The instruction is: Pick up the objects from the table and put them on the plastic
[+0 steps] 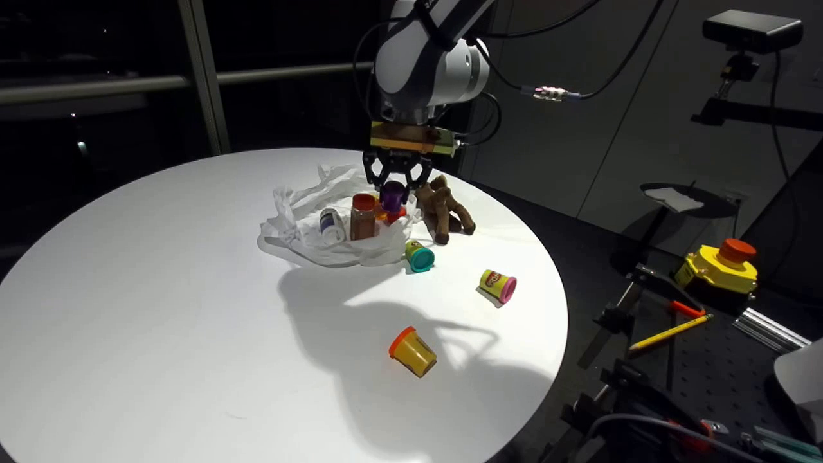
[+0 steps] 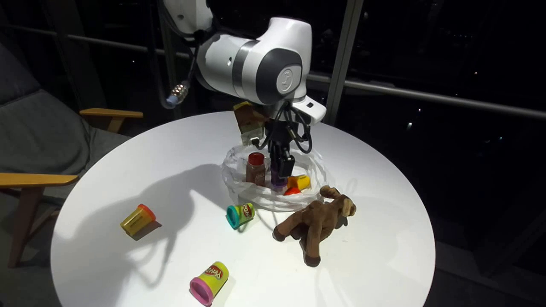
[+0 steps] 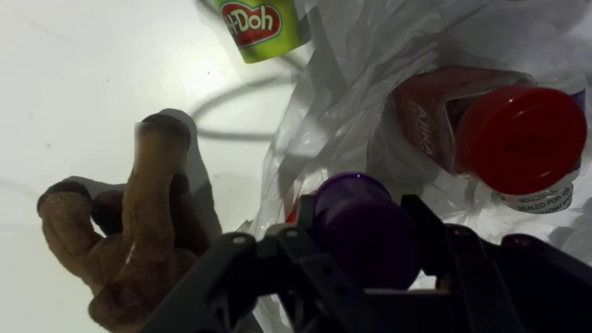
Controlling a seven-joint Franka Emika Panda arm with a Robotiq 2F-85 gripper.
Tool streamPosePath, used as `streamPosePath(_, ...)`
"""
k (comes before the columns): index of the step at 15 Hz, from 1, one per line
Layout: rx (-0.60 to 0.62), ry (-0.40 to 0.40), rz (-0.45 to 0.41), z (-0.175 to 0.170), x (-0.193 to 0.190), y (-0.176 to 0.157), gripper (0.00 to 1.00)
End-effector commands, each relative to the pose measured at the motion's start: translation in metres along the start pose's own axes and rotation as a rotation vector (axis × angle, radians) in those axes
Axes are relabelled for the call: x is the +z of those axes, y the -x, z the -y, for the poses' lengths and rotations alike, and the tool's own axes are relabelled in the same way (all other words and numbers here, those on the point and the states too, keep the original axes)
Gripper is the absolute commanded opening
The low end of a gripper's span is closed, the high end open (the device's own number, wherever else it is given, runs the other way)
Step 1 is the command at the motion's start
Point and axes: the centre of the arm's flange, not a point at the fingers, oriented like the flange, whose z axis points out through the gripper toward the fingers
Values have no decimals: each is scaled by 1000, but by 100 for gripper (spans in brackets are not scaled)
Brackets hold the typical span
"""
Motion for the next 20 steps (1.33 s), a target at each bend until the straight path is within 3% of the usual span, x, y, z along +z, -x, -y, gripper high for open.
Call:
streamPosePath(1,52,-32,31,21,6,-14,24)
streamPosePath(7,61,-17,68,41,27,-11,24)
streamPosePath(8,66,-11,72,42,30,-10,74)
streamPosePath(9,70,-14,74,42,32,-11,75)
streamPosePath(12,73,-19,63,43,28,-11,98)
streamPosePath(16,89,-43,44,37,8,-12,100)
streamPosePath(20,66,-54,-3,31,-47,-1,100)
